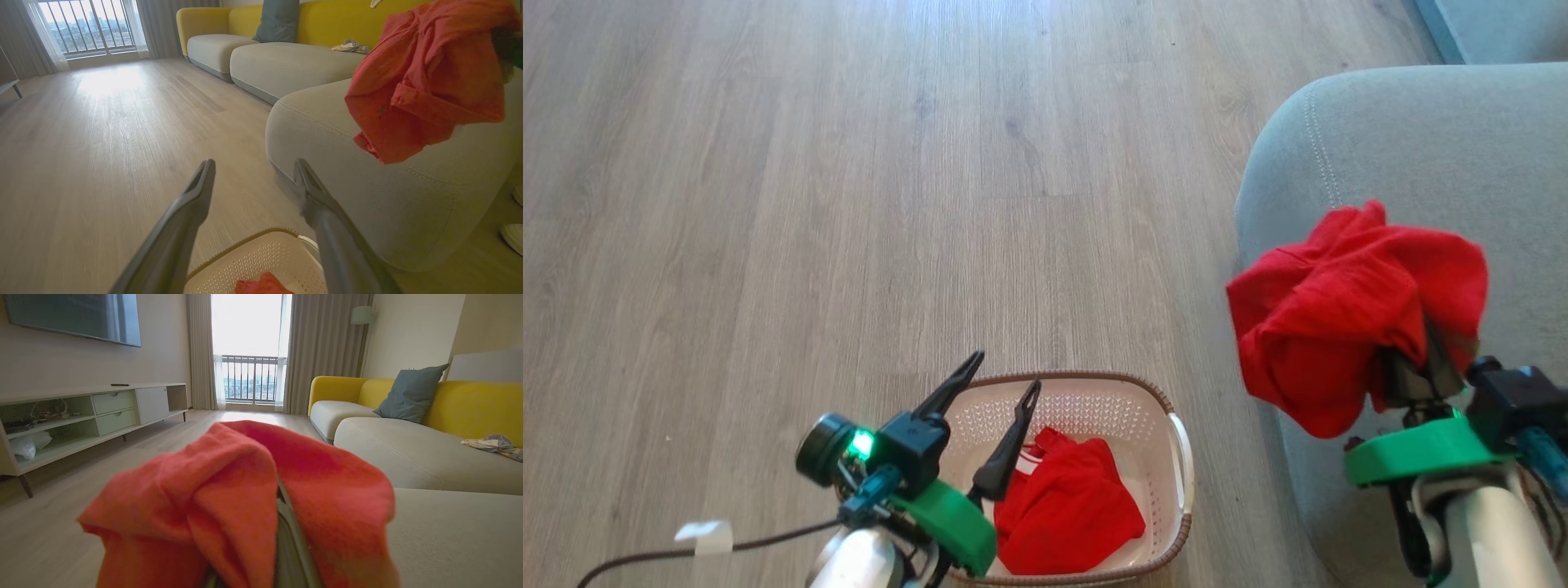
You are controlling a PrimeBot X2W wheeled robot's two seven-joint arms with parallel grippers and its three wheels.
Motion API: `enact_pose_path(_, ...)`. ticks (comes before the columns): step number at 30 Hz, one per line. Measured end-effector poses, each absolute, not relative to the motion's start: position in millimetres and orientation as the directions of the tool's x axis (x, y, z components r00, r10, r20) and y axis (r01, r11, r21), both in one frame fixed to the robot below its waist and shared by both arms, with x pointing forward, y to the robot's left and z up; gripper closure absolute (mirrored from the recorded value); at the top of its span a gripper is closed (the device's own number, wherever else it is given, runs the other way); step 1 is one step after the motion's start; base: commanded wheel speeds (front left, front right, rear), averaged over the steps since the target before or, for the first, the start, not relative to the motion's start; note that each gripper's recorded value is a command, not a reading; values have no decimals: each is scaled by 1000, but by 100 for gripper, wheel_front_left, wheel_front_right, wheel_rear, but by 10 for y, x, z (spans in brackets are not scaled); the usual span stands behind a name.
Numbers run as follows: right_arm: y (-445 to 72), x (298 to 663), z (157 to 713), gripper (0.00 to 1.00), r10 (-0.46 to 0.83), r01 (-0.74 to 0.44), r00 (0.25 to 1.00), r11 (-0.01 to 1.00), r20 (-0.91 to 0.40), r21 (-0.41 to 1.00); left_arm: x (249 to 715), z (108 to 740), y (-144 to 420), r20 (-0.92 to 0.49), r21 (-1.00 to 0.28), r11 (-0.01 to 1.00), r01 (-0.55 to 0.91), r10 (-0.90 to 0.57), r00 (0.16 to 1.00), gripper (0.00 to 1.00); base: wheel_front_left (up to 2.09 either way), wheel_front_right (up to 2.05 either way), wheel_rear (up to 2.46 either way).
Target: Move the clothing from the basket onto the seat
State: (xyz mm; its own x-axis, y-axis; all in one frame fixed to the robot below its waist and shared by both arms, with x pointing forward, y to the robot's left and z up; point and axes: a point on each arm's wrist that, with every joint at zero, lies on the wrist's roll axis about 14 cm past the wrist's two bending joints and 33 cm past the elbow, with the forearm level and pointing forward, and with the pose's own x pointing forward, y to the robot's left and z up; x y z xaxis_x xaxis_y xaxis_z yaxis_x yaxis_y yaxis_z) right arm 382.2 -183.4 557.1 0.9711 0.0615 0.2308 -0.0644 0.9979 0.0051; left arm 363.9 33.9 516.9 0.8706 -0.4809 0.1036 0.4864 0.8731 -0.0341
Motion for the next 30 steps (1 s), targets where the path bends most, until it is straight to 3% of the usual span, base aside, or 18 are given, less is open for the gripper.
enact_pose_path(19,-2017,3736,5314,100,-5,-5,987,998,158,64,3614,4950,448,40,-59,887,458,-457,889,0,0,0,0)
enact_pose_path(30,-2227,3610,5329,100,-63,60,985,998,159,26,3657,4971,188,51,-69,847,527,-524,850,0,0,0,0)
